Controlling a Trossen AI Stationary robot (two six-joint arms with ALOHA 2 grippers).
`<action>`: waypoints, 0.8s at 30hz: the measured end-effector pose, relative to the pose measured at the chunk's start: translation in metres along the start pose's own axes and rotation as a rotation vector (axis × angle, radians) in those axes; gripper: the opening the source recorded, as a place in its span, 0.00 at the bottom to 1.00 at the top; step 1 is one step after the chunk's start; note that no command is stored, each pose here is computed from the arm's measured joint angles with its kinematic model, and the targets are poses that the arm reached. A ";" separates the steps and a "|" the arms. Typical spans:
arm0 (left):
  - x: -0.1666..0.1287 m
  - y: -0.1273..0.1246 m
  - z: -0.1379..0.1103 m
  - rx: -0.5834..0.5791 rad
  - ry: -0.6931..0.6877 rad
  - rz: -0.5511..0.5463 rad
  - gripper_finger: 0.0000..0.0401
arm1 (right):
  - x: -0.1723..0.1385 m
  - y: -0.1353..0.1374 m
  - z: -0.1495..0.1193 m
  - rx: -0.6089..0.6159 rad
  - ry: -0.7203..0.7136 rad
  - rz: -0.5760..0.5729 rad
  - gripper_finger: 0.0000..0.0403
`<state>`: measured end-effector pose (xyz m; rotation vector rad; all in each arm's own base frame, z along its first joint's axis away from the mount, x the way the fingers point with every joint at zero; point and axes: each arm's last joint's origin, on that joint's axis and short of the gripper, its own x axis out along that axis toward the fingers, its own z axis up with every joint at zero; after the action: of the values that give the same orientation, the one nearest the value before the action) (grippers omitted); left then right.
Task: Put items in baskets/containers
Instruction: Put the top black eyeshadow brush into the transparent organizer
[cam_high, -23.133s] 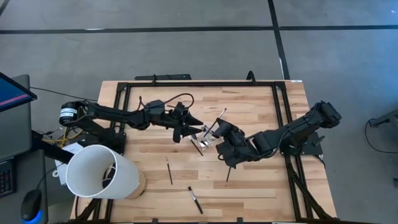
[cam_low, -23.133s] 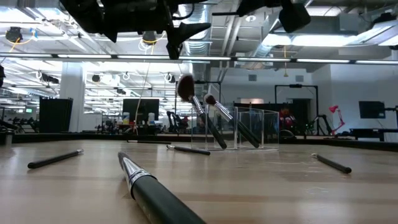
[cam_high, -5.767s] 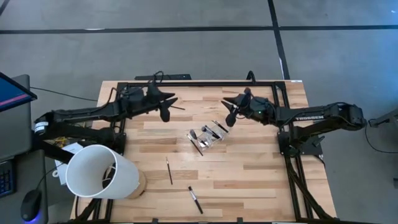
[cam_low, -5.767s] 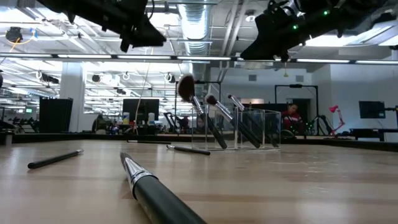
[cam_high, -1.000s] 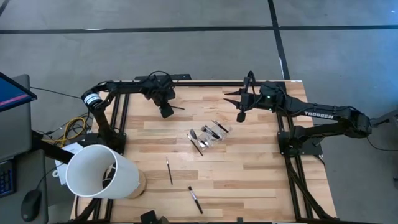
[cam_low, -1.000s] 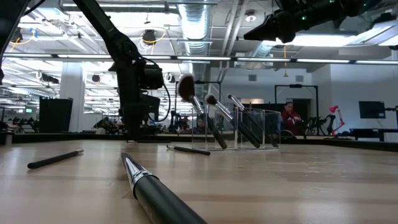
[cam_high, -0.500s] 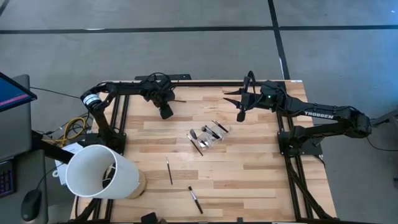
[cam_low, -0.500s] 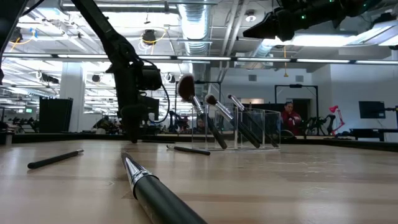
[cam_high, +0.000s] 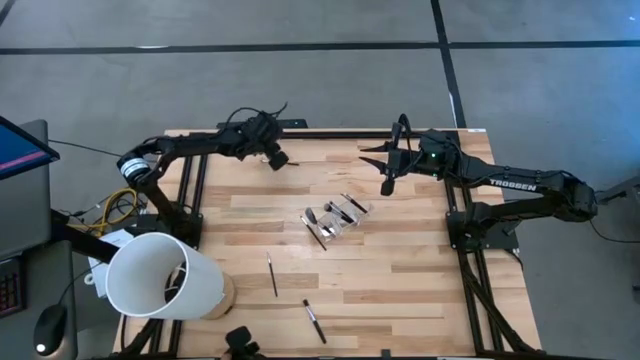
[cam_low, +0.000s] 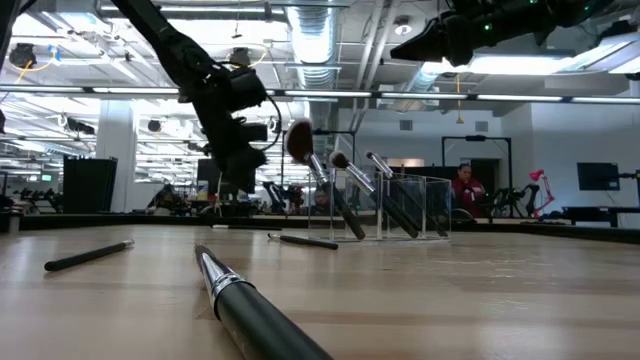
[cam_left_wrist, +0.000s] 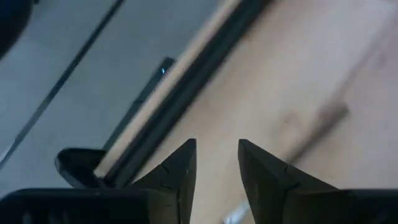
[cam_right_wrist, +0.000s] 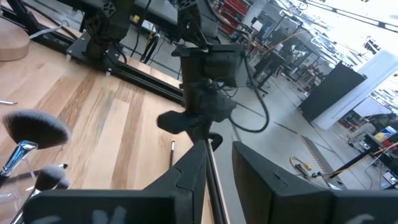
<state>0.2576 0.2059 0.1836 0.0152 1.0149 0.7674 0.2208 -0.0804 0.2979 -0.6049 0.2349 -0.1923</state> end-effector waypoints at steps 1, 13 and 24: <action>0.000 0.001 0.000 0.006 -0.010 -0.026 0.29 | 0.000 0.000 0.000 0.000 0.000 0.000 0.18; 0.002 0.012 0.001 -0.045 0.029 -0.144 0.30 | 0.000 0.000 0.003 0.000 -0.055 0.033 0.18; 0.001 0.021 0.006 -0.174 0.018 -0.160 0.30 | 0.000 -0.002 0.008 -0.001 -0.123 0.040 0.18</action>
<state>0.2505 0.2236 0.1939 -0.2206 0.9508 0.7082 0.2223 -0.0776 0.3052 -0.6100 0.1282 -0.1160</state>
